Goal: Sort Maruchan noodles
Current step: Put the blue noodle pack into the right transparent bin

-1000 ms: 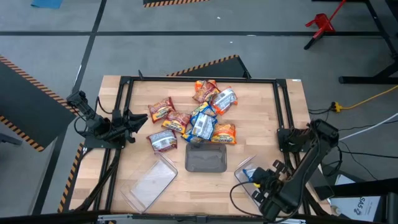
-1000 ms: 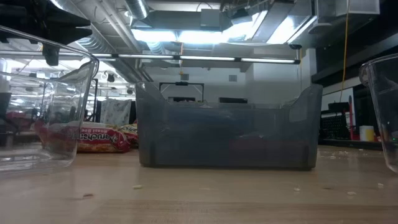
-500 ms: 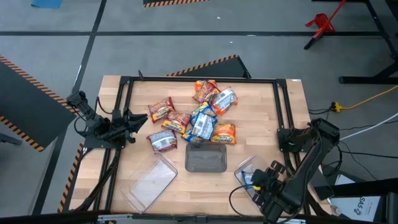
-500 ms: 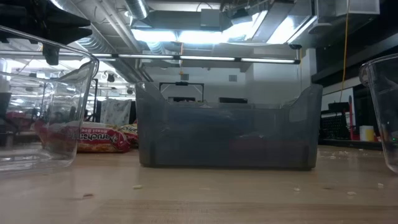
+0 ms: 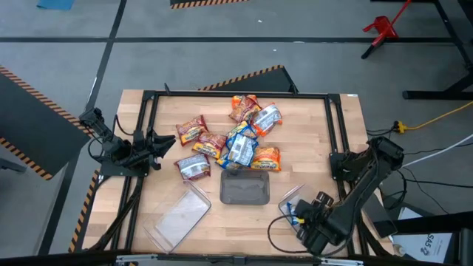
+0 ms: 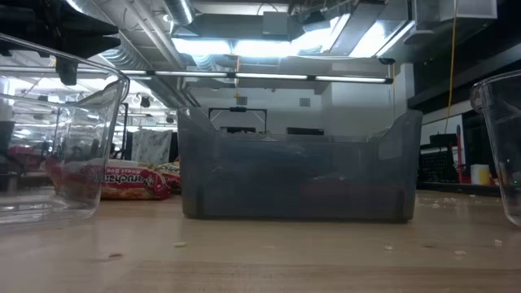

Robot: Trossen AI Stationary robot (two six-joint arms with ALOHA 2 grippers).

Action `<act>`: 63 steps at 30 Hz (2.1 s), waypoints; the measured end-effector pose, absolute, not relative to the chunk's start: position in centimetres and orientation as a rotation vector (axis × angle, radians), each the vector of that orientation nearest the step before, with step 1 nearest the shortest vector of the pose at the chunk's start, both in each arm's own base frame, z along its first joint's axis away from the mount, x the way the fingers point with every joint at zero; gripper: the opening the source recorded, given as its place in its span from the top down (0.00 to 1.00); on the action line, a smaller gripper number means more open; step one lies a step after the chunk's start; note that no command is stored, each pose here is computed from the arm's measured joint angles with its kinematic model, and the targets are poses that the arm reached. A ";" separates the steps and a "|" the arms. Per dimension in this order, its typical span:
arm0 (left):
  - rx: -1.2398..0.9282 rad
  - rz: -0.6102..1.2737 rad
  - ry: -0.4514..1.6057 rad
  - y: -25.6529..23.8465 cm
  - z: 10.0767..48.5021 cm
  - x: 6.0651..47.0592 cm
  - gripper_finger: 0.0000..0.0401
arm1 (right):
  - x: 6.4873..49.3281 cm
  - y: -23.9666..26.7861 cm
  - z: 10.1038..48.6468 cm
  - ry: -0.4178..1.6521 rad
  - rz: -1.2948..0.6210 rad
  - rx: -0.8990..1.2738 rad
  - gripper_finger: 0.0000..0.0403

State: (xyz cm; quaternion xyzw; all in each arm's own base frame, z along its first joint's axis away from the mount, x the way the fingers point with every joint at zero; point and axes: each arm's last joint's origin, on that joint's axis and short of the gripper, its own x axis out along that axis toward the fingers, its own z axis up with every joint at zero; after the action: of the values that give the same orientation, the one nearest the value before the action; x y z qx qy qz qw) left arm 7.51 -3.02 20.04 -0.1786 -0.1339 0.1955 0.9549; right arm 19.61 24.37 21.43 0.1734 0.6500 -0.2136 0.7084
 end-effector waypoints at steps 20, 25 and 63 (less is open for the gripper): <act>-0.341 0.399 -0.251 -3.1 19.8 7.6 0.77 | 18.5 24.0 17.4 1.625 -0.260 0.355 0.52; -0.341 0.400 -0.251 -3.1 19.8 7.6 0.77 | 18.6 23.1 19.0 1.584 -0.237 0.369 0.52; -0.418 0.392 -0.267 -3.1 19.8 7.6 0.77 | 32.6 0.1 22.2 0.723 -0.707 0.575 0.14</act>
State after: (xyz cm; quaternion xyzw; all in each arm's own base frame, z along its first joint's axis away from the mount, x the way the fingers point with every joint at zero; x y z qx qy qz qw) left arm 7.60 -3.09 19.76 -0.2057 -0.1311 0.1928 0.9504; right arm 32.61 0.08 22.19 0.2715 0.3414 -0.3340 0.8356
